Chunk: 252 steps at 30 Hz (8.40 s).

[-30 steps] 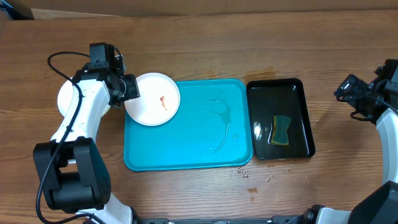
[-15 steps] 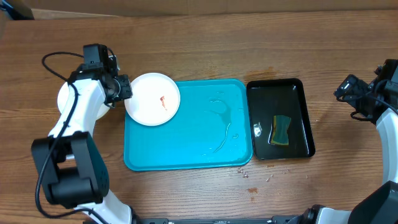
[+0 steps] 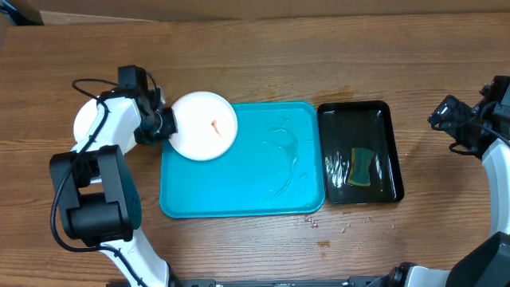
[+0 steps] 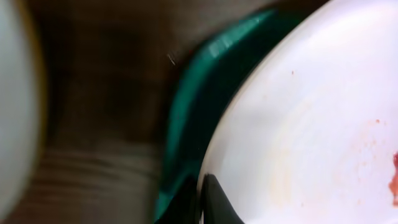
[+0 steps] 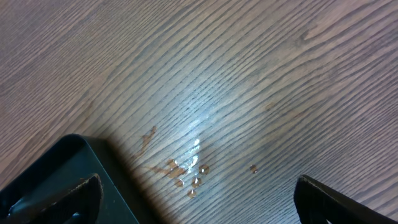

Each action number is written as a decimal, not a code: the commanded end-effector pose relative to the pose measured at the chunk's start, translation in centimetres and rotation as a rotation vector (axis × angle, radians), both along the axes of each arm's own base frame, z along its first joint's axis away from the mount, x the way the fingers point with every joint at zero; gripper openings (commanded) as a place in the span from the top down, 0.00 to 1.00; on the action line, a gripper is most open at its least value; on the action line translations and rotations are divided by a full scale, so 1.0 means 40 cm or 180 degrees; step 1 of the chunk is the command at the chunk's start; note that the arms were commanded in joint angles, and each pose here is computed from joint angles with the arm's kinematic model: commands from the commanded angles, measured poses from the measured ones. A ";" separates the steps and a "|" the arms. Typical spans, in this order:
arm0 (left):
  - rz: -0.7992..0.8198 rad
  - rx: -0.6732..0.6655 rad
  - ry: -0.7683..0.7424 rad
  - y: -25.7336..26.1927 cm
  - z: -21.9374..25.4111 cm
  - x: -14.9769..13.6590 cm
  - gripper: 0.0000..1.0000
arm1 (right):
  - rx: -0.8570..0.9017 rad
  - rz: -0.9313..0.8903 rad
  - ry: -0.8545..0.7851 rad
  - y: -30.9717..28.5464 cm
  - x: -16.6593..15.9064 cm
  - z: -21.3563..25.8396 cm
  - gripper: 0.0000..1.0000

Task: Clean dirty plates on tray and stack at the side
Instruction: 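Move the left gripper to the remaining white plate and grip its rim, then grasp the sponge and dip it in the black tray water with the right gripper, then scrub the white plate with the sponge while the left gripper holds it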

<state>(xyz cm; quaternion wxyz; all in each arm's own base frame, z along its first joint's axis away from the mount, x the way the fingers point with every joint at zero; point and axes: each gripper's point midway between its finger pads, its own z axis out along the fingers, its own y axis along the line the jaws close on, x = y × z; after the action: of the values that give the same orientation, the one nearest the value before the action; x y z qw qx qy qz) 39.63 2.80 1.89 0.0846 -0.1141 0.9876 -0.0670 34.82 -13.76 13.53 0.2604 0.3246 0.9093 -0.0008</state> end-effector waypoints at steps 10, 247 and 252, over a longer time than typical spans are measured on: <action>-0.0473 -0.0330 0.0608 -0.198 -0.009 -0.116 0.93 | -0.0041 -0.0035 -0.0084 -0.008 0.006 0.023 0.00; -0.0384 0.0048 0.0499 -0.277 -0.070 -0.125 0.96 | 0.0475 0.1544 0.1360 0.532 -0.152 -0.076 0.96; -0.0413 -0.0194 0.0531 -0.309 -0.066 -0.132 0.96 | 0.1452 0.2167 0.0805 0.699 -0.101 -0.004 0.96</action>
<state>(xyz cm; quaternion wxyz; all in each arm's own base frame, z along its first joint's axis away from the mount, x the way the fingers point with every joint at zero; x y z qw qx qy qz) 35.97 -8.91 0.69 0.0325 -0.0512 0.9952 -0.0764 29.69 9.33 10.13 0.0429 0.0939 0.9884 0.1117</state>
